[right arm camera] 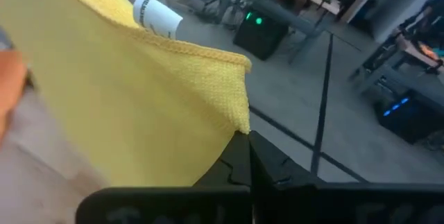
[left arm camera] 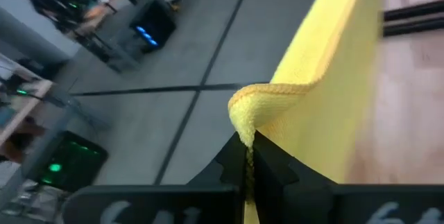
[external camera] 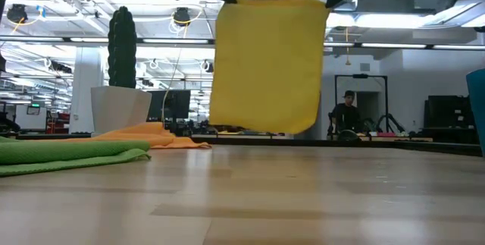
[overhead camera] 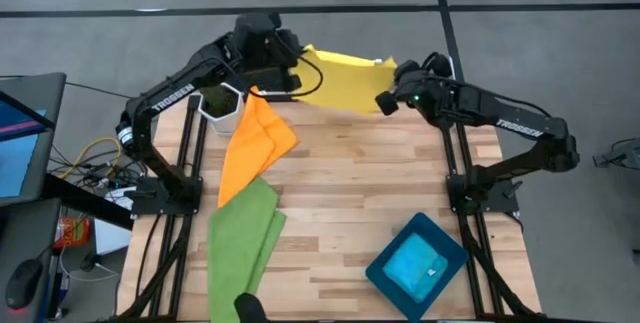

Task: Fold microfiber towels
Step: Fold the yellow microfiber towel

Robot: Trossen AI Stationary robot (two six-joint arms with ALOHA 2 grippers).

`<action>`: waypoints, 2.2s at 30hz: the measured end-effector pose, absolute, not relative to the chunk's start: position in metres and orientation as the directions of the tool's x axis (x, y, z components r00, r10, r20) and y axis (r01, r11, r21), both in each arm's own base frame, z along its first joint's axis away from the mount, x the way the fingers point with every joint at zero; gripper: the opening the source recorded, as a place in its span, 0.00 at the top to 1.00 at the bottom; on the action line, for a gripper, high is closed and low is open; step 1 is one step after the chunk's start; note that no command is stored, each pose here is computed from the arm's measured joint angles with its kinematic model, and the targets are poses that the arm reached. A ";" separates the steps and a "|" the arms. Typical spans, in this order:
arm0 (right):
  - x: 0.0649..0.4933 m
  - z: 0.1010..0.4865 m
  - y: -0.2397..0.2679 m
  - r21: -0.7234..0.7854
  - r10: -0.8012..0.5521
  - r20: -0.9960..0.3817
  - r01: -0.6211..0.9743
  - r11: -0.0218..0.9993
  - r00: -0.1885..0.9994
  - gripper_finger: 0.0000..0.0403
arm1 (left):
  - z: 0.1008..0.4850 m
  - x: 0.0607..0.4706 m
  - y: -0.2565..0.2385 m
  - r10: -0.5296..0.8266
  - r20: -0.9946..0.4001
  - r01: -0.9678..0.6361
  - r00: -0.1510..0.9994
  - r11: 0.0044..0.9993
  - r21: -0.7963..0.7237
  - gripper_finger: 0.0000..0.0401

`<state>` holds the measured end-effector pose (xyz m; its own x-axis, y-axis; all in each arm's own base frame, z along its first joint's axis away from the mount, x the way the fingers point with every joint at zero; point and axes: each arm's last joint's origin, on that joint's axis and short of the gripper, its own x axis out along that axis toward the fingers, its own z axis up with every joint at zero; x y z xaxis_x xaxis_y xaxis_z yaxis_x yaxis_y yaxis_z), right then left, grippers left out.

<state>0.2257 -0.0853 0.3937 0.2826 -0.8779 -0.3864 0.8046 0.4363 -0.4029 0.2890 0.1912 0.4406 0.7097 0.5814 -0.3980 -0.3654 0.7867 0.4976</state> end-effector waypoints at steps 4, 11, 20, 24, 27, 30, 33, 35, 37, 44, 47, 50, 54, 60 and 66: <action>0.225 0.387 -0.075 -0.421 -0.858 -0.428 0.778 0.466 0.283 0.98 | 0.432 0.287 0.185 0.497 -0.490 -0.327 0.716 0.859 0.394 1.00; 0.227 0.326 -0.023 -0.330 -0.714 -0.610 0.708 0.624 0.345 0.98 | 0.367 0.299 0.141 0.121 -0.761 -0.159 0.637 0.987 0.024 1.00; 0.223 0.283 0.035 -0.145 -0.433 -0.768 0.531 0.835 0.471 0.98 | 0.270 0.310 0.067 -0.156 -0.891 0.070 0.427 0.988 -0.139 1.00; 0.222 0.284 0.031 -0.116 -0.351 -0.805 0.452 0.884 0.479 0.97 | 0.259 0.312 0.063 -0.159 -0.884 0.042 0.441 0.987 -0.156 1.00; 0.224 0.281 0.030 -0.070 -0.279 -0.843 0.421 0.905 0.459 0.97 | 0.258 0.313 0.064 -0.169 -0.876 -0.002 0.452 0.982 -0.191 1.00; 0.227 0.271 0.032 -0.070 -0.263 -0.863 0.415 0.907 0.430 0.98 | 0.258 0.313 0.063 -0.181 -0.873 -0.029 0.454 0.976 -0.217 1.00; 0.229 0.253 0.029 -0.058 -0.257 -0.888 0.461 0.886 0.381 0.97 | 0.258 0.314 0.063 -0.176 -0.869 -0.065 0.463 0.971 -0.231 1.00; 0.232 0.239 0.028 -0.045 -0.250 -0.898 0.490 0.870 0.361 0.97 | 0.258 0.315 0.063 -0.174 -0.869 -0.072 0.463 0.970 -0.233 1.00; 0.234 0.230 0.029 -0.037 -0.246 -0.901 0.502 0.864 0.357 0.97 | 0.258 0.315 0.061 -0.168 -0.871 -0.070 0.461 0.972 -0.225 1.00; 0.241 0.214 0.020 -0.080 -0.275 -0.916 0.537 0.840 0.294 0.97 | 0.239 0.318 0.063 -0.033 -0.867 -0.118 0.498 0.987 -0.105 1.00; 0.241 0.211 0.011 -0.099 -0.288 -0.923 0.566 0.818 0.255 0.97 | 0.222 0.316 0.068 -0.013 -0.851 -0.141 0.525 0.985 -0.102 1.00; 0.242 0.210 -0.001 -0.114 -0.304 -0.922 0.581 0.806 0.241 0.97 | 0.213 0.314 0.078 0.066 -0.838 -0.201 0.541 0.978 -0.053 1.00; 0.245 0.206 -0.020 -0.130 -0.318 -0.924 0.608 0.783 0.212 0.96 | 0.211 0.311 0.094 0.141 -0.815 -0.262 0.562 0.965 -0.013 1.00; 0.251 0.194 -0.039 -0.141 -0.306 -0.936 0.615 0.776 0.172 0.96 | 0.206 0.308 0.106 0.158 -0.794 -0.288 0.588 0.957 -0.023 1.00; 0.256 0.181 -0.049 -0.155 -0.300 -0.945 0.629 0.762 0.130 0.93 | 0.203 0.312 0.108 0.158 -0.779 -0.257 0.607 0.966 -0.004 0.99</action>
